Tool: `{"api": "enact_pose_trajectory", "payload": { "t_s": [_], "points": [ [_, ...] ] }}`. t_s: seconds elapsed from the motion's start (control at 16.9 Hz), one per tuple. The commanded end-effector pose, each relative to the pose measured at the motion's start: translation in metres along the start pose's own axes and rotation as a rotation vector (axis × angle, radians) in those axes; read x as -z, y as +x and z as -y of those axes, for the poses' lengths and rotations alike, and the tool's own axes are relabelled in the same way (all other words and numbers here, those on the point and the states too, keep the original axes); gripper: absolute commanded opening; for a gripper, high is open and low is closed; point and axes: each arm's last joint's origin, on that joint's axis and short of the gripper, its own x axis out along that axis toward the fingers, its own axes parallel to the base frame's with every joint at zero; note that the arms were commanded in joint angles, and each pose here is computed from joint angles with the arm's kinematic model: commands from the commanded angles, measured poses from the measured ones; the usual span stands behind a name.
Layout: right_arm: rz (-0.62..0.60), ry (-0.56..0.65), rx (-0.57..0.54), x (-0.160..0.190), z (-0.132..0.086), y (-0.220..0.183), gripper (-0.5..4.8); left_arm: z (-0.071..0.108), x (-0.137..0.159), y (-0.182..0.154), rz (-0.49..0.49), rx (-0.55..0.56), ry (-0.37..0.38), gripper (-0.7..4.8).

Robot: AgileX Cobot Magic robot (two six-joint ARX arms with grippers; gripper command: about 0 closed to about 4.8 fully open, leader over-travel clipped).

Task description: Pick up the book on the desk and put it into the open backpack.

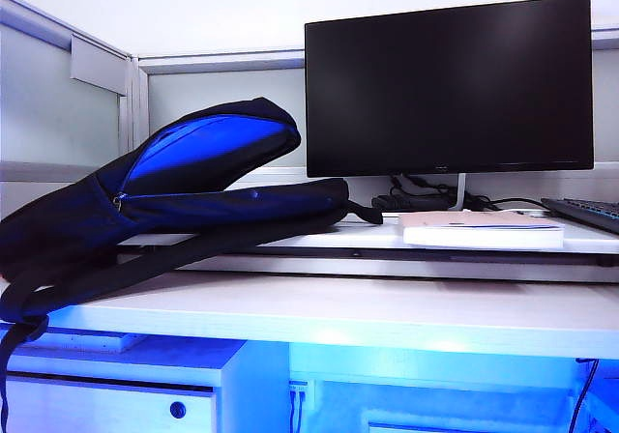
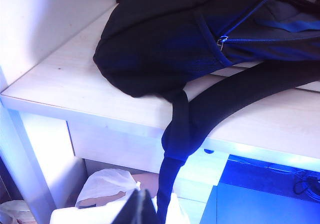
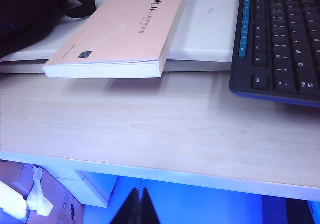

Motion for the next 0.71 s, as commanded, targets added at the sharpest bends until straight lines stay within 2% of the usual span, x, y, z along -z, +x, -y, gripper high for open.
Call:
{"api": "enact_pose_trajectory", "payload": {
  "t_s": [0.06,0.12,0.36,0.47,0.53,0.65,0.71],
  "points": [
    [0.010,-0.005,-0.006,-0.002,-0.001,-0.001,-0.04,0.000,0.001,0.001,0.005,0.005,0.001,-0.03],
    [0.015,-0.005,-0.007,-0.002,-0.001,-0.001,-0.04,0.000,-0.001,0.001,0.022,0.009,-0.003,-0.02],
    [0.051,-0.001,-0.014,-0.006,-0.001,-0.001,-0.04,0.004,-0.008,-0.001,0.060,0.140,-0.146,-0.02],
    [0.092,0.055,-0.034,-0.010,-0.002,-0.001,0.02,0.007,-0.013,-0.002,0.092,0.214,-0.193,0.00],
    [0.119,0.073,-0.063,-0.013,-0.004,-0.002,0.03,0.008,-0.016,-0.002,0.118,0.258,-0.206,0.16],
    [0.191,0.087,-0.137,-0.021,-0.007,-0.003,0.12,0.011,-0.026,-0.005,0.195,0.357,-0.250,0.83],
    [0.234,0.092,-0.176,-0.026,-0.008,-0.005,0.33,0.012,-0.032,-0.007,0.240,0.388,-0.282,0.84]
  ]
}}
